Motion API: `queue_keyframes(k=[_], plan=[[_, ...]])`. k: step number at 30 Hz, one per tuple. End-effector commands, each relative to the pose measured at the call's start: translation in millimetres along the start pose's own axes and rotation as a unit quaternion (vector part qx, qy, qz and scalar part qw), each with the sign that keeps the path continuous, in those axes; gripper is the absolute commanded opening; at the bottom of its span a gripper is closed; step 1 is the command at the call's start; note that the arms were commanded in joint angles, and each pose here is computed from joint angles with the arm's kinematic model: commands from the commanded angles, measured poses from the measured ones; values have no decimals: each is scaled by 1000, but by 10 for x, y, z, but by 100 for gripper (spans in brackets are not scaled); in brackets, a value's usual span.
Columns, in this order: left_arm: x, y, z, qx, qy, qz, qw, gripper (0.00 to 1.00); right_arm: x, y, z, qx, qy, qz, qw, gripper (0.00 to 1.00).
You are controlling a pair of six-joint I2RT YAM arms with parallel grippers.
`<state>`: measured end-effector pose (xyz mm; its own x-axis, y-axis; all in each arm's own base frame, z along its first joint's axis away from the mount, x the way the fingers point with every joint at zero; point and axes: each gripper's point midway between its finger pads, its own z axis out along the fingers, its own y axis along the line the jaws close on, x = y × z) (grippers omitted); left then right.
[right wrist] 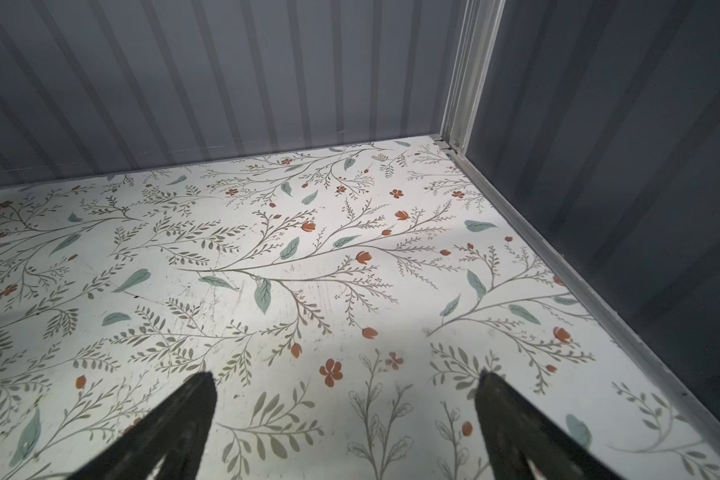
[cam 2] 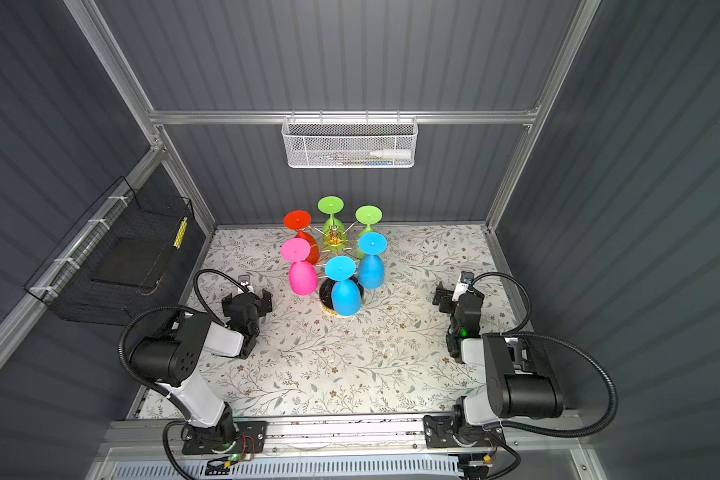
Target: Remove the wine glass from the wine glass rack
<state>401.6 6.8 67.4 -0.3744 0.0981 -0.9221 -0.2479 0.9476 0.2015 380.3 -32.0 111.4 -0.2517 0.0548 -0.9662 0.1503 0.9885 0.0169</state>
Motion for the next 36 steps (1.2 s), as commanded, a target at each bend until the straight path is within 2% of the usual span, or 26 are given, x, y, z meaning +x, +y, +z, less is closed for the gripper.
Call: queue_keyframes(k=[1, 32, 34, 36], plan=[[-96, -2, -9, 1, -17, -14, 1000, 100, -86, 13, 11, -4, -10, 6, 1000, 99], [-94, -7, -3, 3, -15, -12, 1000, 100, -119, -26, -10, 7, -17, 12, 1000, 99], [-133, 32, -46, -3, -30, -15, 999, 100, -198, -48, -32, 16, -16, 12, 1000, 99], [-196, 63, -153, 1, -48, -23, 999, 100, -337, -45, -51, 35, 11, -2, 999, 99]])
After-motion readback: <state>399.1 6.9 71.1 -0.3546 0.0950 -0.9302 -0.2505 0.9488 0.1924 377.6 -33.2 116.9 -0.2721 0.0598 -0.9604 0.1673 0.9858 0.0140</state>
